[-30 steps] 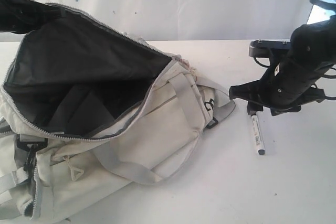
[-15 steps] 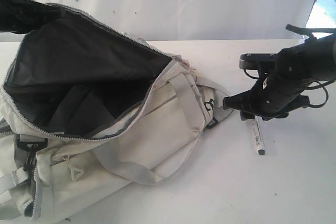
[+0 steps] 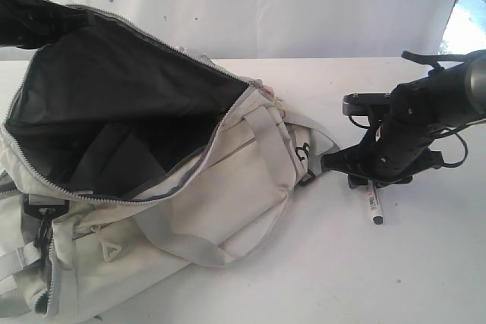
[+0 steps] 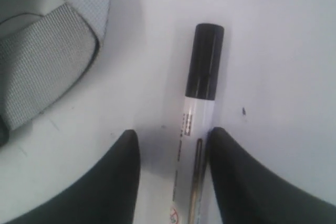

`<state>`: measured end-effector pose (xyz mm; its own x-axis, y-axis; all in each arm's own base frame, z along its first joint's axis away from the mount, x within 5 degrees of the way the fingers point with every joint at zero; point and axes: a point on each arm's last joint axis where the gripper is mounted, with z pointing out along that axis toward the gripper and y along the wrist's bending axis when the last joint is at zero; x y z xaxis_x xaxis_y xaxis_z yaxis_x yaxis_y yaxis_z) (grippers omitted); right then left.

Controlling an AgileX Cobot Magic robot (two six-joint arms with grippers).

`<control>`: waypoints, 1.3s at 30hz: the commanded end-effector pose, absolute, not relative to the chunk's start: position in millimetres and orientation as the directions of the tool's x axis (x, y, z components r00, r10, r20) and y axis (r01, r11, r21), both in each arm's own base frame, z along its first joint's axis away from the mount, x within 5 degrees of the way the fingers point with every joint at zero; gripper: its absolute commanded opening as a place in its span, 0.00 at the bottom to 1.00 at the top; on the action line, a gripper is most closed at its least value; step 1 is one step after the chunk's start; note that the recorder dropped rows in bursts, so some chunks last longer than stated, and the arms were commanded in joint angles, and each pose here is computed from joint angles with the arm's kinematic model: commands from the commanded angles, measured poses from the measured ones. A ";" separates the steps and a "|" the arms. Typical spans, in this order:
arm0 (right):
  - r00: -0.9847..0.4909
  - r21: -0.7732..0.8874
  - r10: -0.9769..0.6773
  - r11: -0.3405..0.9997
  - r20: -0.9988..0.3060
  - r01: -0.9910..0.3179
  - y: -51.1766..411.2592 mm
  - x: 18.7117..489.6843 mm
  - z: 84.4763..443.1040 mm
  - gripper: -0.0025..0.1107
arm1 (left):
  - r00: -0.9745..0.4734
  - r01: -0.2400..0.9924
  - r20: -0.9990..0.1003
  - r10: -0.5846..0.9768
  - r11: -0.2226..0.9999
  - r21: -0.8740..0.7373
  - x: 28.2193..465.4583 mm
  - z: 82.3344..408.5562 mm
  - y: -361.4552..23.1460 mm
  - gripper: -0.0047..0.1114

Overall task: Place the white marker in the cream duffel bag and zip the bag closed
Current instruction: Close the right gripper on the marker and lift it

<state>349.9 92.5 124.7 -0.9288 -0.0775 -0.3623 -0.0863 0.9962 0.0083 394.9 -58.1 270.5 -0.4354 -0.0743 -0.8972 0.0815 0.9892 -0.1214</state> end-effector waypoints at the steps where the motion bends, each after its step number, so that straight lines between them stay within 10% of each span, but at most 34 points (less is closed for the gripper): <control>1: -0.938 -0.004 -0.077 0.997 -0.337 -0.080 89.1 348.5 120.7 0.26 | -0.424 0.061 -0.901 -0.093 0.990 -0.131 396.2 273.2 -55.1 0.04; 7: -0.942 -0.007 -0.077 0.997 -0.328 -0.079 88.7 347.6 120.4 0.03 | -0.424 0.061 -0.901 -0.093 0.990 -0.131 396.2 273.2 -55.1 0.04; 27: -0.808 0.129 -0.012 0.986 -0.588 -0.109 111.2 342.3 212.6 0.02 | -0.425 0.061 -0.901 -0.093 0.989 -0.131 396.2 273.2 -55.2 0.04; 39: -0.876 0.387 -0.188 0.842 -0.443 -0.377 157.6 352.1 265.0 0.02 | -0.431 0.072 -0.898 -0.092 0.988 -0.136 395.9 272.8 -56.3 0.04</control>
<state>352.5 149.8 260.3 -0.8659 -0.1339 -0.4819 -0.3260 0.8819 0.3407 394.7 -58.7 270.3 -0.4386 -0.0738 -0.8956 0.0875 0.9884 -0.1243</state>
